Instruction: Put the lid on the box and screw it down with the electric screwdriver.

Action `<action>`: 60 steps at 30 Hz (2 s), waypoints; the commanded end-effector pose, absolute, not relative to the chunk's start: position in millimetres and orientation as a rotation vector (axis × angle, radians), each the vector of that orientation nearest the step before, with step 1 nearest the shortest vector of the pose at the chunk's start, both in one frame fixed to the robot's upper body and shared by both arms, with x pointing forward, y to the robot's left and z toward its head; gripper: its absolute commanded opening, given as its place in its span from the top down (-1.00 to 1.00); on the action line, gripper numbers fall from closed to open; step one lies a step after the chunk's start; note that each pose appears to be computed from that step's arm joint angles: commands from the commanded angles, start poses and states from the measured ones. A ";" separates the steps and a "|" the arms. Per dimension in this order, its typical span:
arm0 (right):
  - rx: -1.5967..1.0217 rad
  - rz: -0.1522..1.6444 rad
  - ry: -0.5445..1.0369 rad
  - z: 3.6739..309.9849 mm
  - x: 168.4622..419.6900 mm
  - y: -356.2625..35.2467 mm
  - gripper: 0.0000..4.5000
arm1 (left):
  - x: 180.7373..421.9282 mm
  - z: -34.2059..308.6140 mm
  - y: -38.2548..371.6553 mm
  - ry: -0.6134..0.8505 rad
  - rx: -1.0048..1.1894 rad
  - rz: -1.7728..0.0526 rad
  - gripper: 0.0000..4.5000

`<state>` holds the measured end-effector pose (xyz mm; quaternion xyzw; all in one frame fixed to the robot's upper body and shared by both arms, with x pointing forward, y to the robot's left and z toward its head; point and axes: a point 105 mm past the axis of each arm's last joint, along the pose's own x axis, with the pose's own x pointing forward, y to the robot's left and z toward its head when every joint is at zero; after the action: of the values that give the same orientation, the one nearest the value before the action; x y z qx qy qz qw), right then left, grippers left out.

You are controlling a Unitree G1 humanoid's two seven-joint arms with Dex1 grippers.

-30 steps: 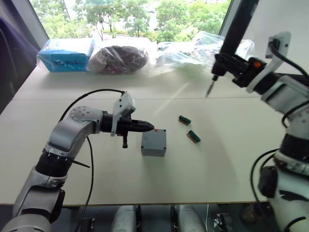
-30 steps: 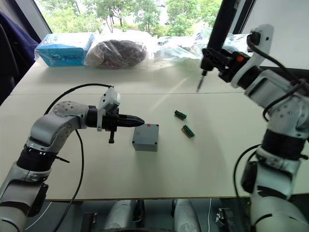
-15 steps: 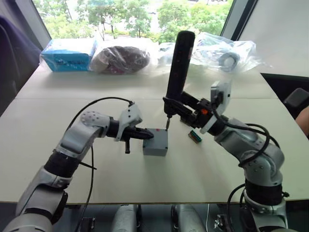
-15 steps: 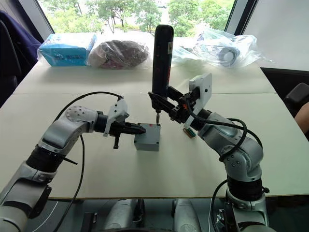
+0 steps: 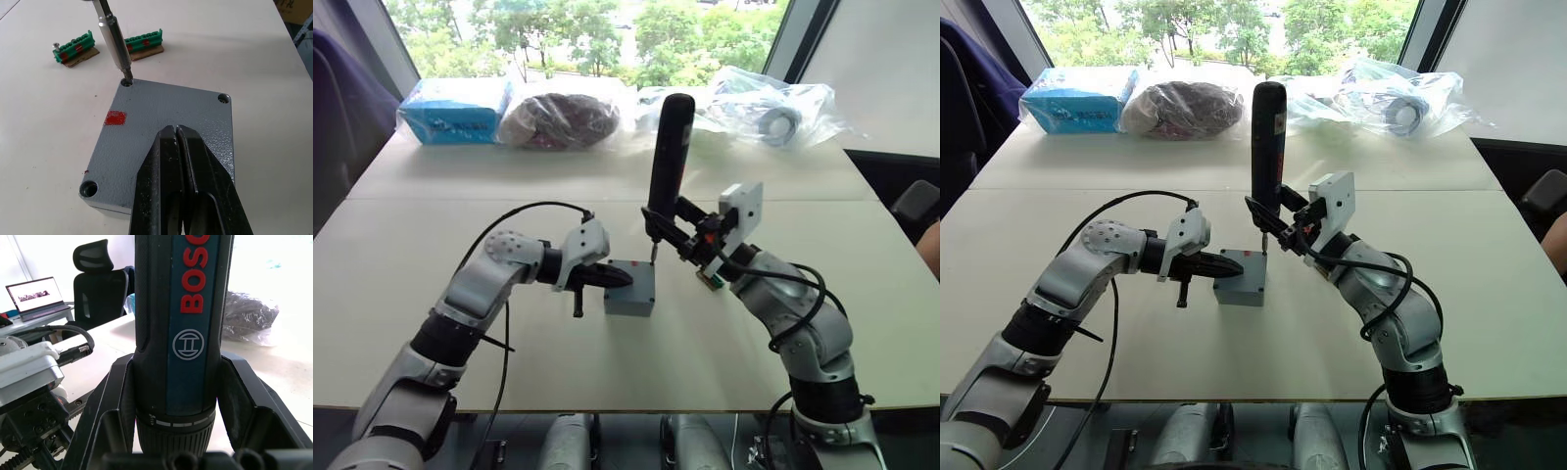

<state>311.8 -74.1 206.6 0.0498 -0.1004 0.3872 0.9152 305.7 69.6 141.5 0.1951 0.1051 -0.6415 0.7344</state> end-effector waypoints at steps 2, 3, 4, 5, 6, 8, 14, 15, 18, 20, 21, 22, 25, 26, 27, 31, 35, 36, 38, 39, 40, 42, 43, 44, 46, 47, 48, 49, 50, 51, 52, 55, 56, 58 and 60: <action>0.092 0.796 -0.291 220.2 308.6 -73.4 0.21 | 305.2 138.9 72.9 0.246 0.433 -1.401 1.00; 0.091 0.797 -0.280 216.6 308.7 -73.3 0.21 | 305.7 138.4 73.9 0.247 0.433 -1.399 1.00; 0.089 0.797 -0.272 214.0 308.7 -73.2 0.21 | 306.1 138.0 74.6 0.248 0.433 -1.398 1.00; 0.088 0.798 -0.268 212.4 308.7 -73.1 0.21 | 306.4 137.8 75.0 0.249 0.434 -1.397 1.00; 0.083 0.797 -0.260 209.2 308.6 -73.3 0.21 | 306.7 137.3 75.5 0.250 0.433 -1.395 1.00; 0.057 0.798 -0.239 199.6 307.5 -73.2 0.21 | 306.8 135.8 76.4 0.253 0.434 -1.394 1.00; 0.054 0.735 -0.169 170.5 309.6 -82.0 0.21 | 304.8 129.3 76.6 0.264 0.437 -1.397 1.00; 0.061 0.723 -0.160 167.3 310.3 -83.4 0.21 | 304.4 128.5 76.4 0.265 0.436 -1.398 1.00; 0.074 0.699 -0.145 161.1 311.5 -84.6 0.21 | 303.4 125.9 76.1 0.270 0.440 -1.400 1.00; 0.082 0.682 -0.133 156.3 312.5 -84.6 0.21 | 302.7 123.7 76.1 0.275 0.445 -1.402 1.00; 0.106 0.670 -0.126 153.6 313.6 -84.4 0.21 | 302.4 122.8 76.0 0.277 0.445 -1.402 1.00; 0.120 0.660 -0.116 150.8 314.7 -84.3 0.21 | 302.3 122.3 75.8 0.279 0.443 -1.402 1.00; 0.083 0.654 -0.084 140.9 316.7 -81.2 0.21 | 302.0 120.9 75.7 0.283 0.440 -1.402 1.00; 0.070 0.650 -0.076 138.7 317.8 -81.2 0.21 | 302.0 120.9 75.8 0.284 0.439 -1.401 1.00; 0.062 0.645 -0.069 137.1 318.7 -81.4 0.21 | 302.1 121.0 76.0 0.284 0.438 -1.400 1.00; 0.053 0.617 -0.047 130.4 321.8 -83.3 0.21 | 303.5 119.7 77.1 0.291 0.427 -1.390 1.00; 0.049 0.636 -0.038 126.0 317.5 -77.1 0.21 | 304.2 118.0 78.1 0.297 0.418 -1.381 1.00; 0.048 0.639 -0.034 124.4 316.6 -76.0 0.21 | 304.1 118.0 78.1 0.297 0.416 -1.381 1.00; 0.052 0.640 -0.021 120.6 315.3 -74.7 0.21 | 304.1 117.4 78.5 0.300 0.408 -1.378 1.00; 0.053 0.641 -0.016 118.7 314.5 -74.2 0.21 | 304.2 115.4 79.4 0.306 0.407 -1.375 1.00; 0.048 0.643 -0.011 117.0 313.8 -73.8 0.21 | 304.3 113.4 80.3 0.312 0.407 -1.372 1.00; 0.041 0.649 -0.004 114.5 312.2 -73.0 0.21 | 304.3 110.6 81.3 0.319 0.407 -1.369 1.00; 0.035 0.653 0.001 112.8 311.6 -72.6 0.21 | 304.3 110.0 81.4 0.320 0.405 -1.369 1.00; 0.030 0.654 0.004 111.7 311.2 -72.4 0.21 | 304.3 109.7 81.5 0.321 0.404 -1.368 1.00; 0.018 0.656 0.009 109.2 310.6 -72.1 0.21 | 304.4 109.0 81.5 0.322 0.403 -1.368 1.00; 0.019 0.657 0.011 108.6 310.4 -71.9 0.21 | 304.3 108.6 81.0 0.322 0.402 -1.369 1.00; 0.021 0.657 0.012 108.1 310.3 -71.7 0.21 | 304.2 108.3 80.8 0.322 0.401 -1.370 1.00; 0.022 0.657 0.012 107.8 310.2 -71.5 0.21 | 304.0 108.3 80.3 0.322 0.401 -1.371 1.00; 0.023 0.657 0.013 107.7 310.0 -71.4 0.21 | 303.9 108.3 80.0 0.321 0.401 -1.372 1.00; 0.023 0.657 0.013 107.7 309.9 -71.3 0.21 | 303.9 108.3 79.9 0.320 0.401 -1.372 1.00; 0.023 0.657 0.013 107.7 309.8 -71.3 0.21 | 304.0 108.4 79.9 0.319 0.401 -1.373 1.00; 0.021 0.659 0.012 107.8 309.6 -71.2 0.21 | 303.8 108.2 79.1 0.317 0.401 -1.374 1.00; 0.020 0.659 0.011 108.1 309.7 -71.2 0.21 | 304.0 108.2 79.0 0.316 0.401 -1.374 1.00; 0.019 0.658 0.009 108.7 310.1 -71.5 0.21 | 304.4 108.2 78.7 0.315 0.402 -1.373 1.00; 0.018 0.657 0.007 109.2 310.5 -71.9 0.21 | 304.7 108.1 78.4 0.314 0.402 -1.373 1.00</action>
<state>309.2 -68.2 164.1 0.0163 -0.1035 0.3307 0.9379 305.3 76.9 119.4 0.1814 0.1223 -0.6313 0.7440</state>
